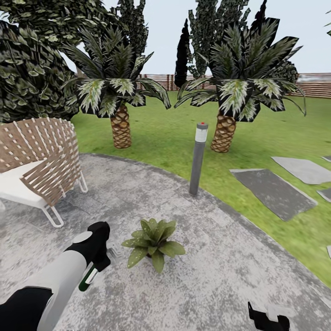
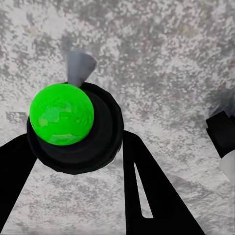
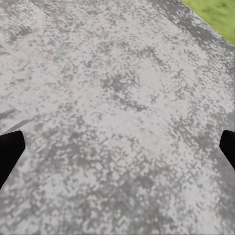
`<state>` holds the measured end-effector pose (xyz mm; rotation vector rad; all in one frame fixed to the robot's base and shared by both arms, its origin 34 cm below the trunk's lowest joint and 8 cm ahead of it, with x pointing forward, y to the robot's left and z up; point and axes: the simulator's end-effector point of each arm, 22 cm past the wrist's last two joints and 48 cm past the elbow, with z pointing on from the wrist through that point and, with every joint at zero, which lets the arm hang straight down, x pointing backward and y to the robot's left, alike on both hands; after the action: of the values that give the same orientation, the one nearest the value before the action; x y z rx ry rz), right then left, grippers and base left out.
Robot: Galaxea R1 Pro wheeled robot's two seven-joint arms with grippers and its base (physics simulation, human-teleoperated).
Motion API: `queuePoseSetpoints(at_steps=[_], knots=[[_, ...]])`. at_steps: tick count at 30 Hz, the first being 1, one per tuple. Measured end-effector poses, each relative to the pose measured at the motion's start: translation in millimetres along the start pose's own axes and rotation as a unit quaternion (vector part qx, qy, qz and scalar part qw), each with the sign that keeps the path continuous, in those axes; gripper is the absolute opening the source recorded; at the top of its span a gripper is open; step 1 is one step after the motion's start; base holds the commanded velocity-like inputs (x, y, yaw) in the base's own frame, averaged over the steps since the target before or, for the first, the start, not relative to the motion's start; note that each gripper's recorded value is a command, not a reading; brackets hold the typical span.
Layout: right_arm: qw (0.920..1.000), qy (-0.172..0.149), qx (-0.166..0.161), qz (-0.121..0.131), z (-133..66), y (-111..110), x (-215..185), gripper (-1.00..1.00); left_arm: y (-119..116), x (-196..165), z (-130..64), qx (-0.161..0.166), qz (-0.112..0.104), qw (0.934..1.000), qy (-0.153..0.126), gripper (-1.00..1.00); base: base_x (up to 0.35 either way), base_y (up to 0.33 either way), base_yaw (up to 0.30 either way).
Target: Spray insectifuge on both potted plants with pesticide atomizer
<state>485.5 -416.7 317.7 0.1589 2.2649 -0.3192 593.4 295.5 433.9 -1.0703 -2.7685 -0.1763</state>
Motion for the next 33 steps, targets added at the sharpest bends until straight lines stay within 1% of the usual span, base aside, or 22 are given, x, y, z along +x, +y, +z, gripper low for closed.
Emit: queuePoseSetpoints(at_steps=[4,18,20,22,24,28,33], knots=[[1.0,-0.001,0.001,0.0,-0.1,0,0,1.0,0,0,-0.3,0.0,0.0,1.0,0.0,-1.0,0.149,-0.176,0.072],[1.0,0.0,0.001,0.001,-0.1,-1,0,1.0,0,-1,-1.0,-0.002,0.001,1.0,-0.001,-1.0,0.148,-0.244,0.002],[1.0,0.0,0.001,0.001,-0.2,-1,0,1.0,6,-7,-7.8,-0.009,0.0,0.9999,-0.009,-1.0,0.123,-0.261,0.0],[1.0,0.0,0.001,0.001,-0.2,-1,0,1.0,19,-21,-28.5,-0.03,-0.014,0.9989,-0.032,-1.0,0.122,-0.261,0.0],[1.0,0.0,0.001,0.001,-0.2,-1,0,1.0,25,-24,-37.8,-0.04,-0.027,0.9981,-0.038,-1.0,0.122,-0.261,0.0],[1.0,0.0,0.001,0.001,-0.1,0,0,1.0,27,-25,-40.8,-0.045,-0.03,0.9977,-0.039,-1.0,0.131,-0.261,0.0],[1.0,0.0,0.001,0.001,-0.1,-1,0,1.0,26,-24,-39.0,-0.043,-0.027,0.998,-0.037,-1.0,0.132,-0.202,0.0]])
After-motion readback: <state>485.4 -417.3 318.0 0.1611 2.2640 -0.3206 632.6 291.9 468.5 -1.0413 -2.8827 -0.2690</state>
